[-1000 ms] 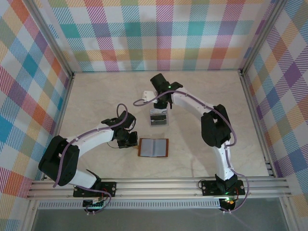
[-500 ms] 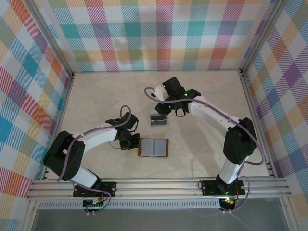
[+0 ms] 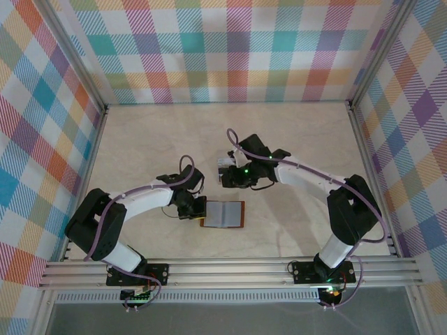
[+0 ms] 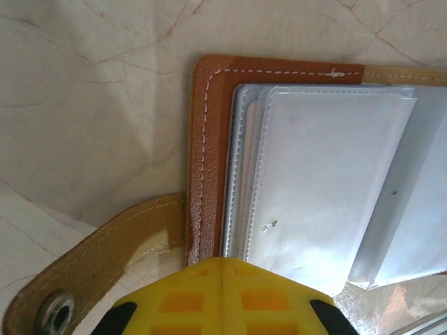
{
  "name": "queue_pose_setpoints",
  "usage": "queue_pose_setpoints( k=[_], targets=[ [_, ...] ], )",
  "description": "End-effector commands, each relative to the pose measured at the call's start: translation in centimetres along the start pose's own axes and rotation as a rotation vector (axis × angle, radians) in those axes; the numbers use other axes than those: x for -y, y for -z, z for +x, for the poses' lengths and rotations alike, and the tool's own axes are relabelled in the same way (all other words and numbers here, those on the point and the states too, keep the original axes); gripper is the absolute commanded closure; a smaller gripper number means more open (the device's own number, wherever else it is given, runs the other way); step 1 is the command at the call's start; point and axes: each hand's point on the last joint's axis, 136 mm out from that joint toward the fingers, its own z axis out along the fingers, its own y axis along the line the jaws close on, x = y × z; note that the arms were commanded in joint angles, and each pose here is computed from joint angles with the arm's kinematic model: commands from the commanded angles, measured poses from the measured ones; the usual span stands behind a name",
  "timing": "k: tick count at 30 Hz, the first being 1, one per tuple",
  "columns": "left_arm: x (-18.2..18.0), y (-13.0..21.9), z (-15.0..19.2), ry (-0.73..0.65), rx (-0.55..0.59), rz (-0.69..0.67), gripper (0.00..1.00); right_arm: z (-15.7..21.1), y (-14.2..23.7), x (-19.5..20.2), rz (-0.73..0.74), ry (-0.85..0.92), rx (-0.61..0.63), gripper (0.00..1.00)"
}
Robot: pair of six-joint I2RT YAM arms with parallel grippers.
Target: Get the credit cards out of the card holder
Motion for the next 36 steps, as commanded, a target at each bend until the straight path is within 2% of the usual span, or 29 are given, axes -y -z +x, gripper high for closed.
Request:
queue_pose_setpoints(
  k=[1, 3, 5, 12, 24, 31, 36],
  targets=[
    [0.1, -0.7, 0.8, -0.002, -0.027, 0.015, 0.94, 1.6, -1.3, -1.2, -0.073, -0.106, -0.074, 0.77],
    [-0.1, -0.8, 1.0, 0.003, -0.029, 0.016, 0.94, 2.3, -2.1, -1.3, -0.092, -0.132, -0.097, 0.79],
    [-0.3, -1.0, 1.1, 0.008, -0.030, 0.016, 0.94, 3.2, -3.2, -1.3, -0.098, -0.176, -0.129, 0.88],
    [-0.7, -1.6, 1.6, 0.043, -0.024, 0.033, 0.94, 5.4, -6.5, -1.5, -0.065, -0.213, -0.199, 0.92],
    [-1.1, -1.7, 2.2, 0.059, -0.024, 0.040, 0.95, 7.3, -10.7, 0.3, 0.029, -0.265, -0.275, 0.87],
    [-1.3, -1.7, 2.2, 0.056, -0.021, 0.030, 0.95, 8.5, -9.9, 3.6, 0.222, -0.257, -0.283, 0.76],
    [-1.4, -1.5, 2.1, 0.049, -0.019, 0.019, 0.95, 8.7, -8.9, 4.2, 0.288, -0.242, -0.280, 0.73]
  ],
)
